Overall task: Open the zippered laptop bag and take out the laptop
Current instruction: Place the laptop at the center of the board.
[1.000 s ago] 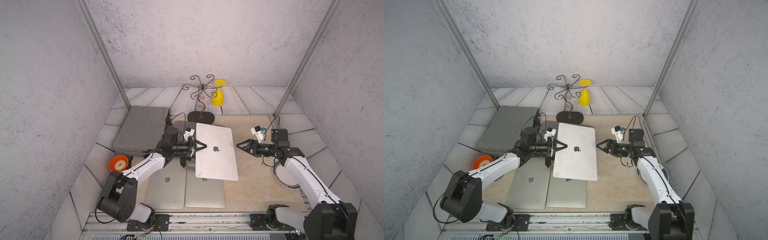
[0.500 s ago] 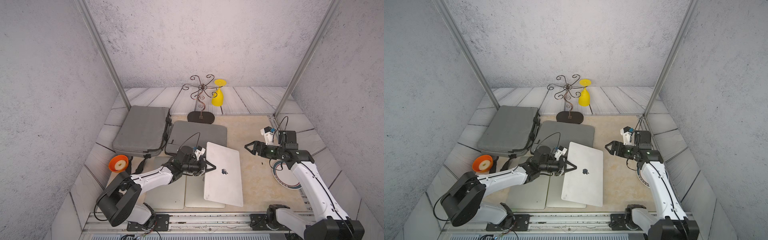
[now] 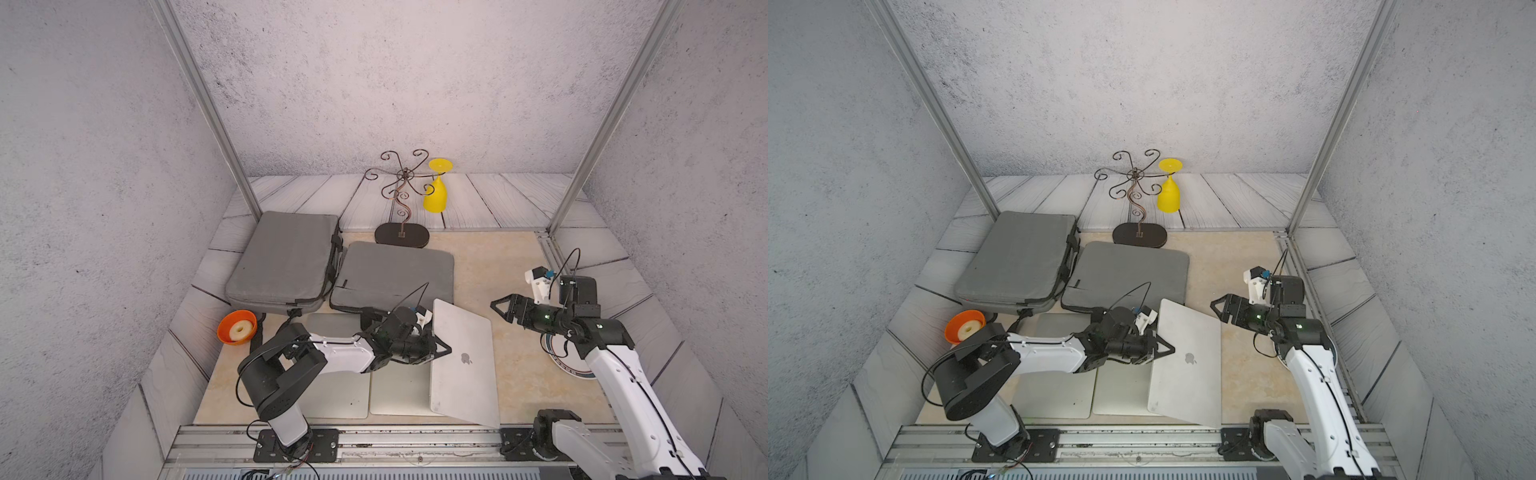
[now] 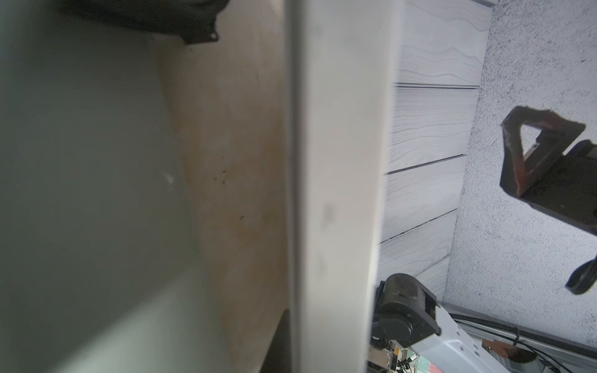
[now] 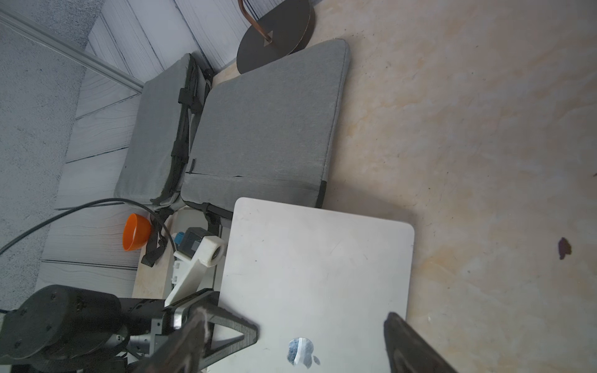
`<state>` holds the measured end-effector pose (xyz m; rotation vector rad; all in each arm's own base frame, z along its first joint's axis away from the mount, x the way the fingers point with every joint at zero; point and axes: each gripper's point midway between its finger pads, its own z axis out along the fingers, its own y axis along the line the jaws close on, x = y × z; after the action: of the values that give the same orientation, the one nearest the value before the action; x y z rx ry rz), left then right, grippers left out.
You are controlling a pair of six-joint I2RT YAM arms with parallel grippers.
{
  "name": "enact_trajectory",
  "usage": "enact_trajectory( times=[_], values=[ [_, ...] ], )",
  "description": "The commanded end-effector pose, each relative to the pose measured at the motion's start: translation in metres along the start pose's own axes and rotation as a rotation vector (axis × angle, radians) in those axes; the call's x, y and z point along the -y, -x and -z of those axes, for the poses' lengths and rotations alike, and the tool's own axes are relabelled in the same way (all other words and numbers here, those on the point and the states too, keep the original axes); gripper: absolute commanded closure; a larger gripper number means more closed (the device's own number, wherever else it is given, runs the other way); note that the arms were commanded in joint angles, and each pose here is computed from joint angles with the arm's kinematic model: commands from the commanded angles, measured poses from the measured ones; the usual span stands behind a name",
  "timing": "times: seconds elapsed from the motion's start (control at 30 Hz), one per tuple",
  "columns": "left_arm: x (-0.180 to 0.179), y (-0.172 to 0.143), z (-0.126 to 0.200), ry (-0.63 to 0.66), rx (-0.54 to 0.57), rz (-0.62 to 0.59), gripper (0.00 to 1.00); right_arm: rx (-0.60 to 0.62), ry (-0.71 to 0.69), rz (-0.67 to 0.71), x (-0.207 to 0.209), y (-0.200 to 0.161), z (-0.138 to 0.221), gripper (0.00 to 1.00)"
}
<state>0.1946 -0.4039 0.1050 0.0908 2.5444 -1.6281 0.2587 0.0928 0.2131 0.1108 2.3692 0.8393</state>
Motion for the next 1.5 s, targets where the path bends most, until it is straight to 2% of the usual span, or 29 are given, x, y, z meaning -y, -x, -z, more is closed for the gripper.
enact_trajectory(
  times=[0.0, 0.23, 0.6, 0.93, 1.2, 1.33, 1.47],
  values=[
    [0.075, 0.027, -0.001, -0.225, 0.107, -0.124, 1.0, 0.001, -0.009, -0.02, 0.0, -0.007, 0.006, 0.14],
    [0.078, 0.029, -0.028, -0.23, 0.113, -0.112, 1.0, -0.004, 0.004, -0.038, 0.001, -0.01, 0.002, 0.14],
    [0.069, 0.016, -0.071, -0.204, 0.098, -0.067, 1.0, -0.016, 0.023, -0.048, 0.003, -0.012, -0.006, 0.14],
    [0.048, 0.012, -0.085, -0.16, 0.146, -0.007, 1.0, -0.029, 0.032, -0.072, 0.008, -0.022, -0.01, 0.14],
    [0.043, 0.023, -0.083, -0.179, 0.251, 0.018, 1.0, -0.032, 0.035, -0.081, 0.009, -0.028, -0.01, 0.14],
    [0.047, 0.015, -0.092, -0.168, 0.194, -0.003, 1.0, -0.034, 0.035, -0.086, 0.01, -0.03, -0.01, 0.14],
    [0.035, 0.01, -0.097, -0.151, 0.2, 0.033, 1.0, -0.036, 0.038, -0.087, 0.01, -0.029, -0.011, 0.14]
  ],
)
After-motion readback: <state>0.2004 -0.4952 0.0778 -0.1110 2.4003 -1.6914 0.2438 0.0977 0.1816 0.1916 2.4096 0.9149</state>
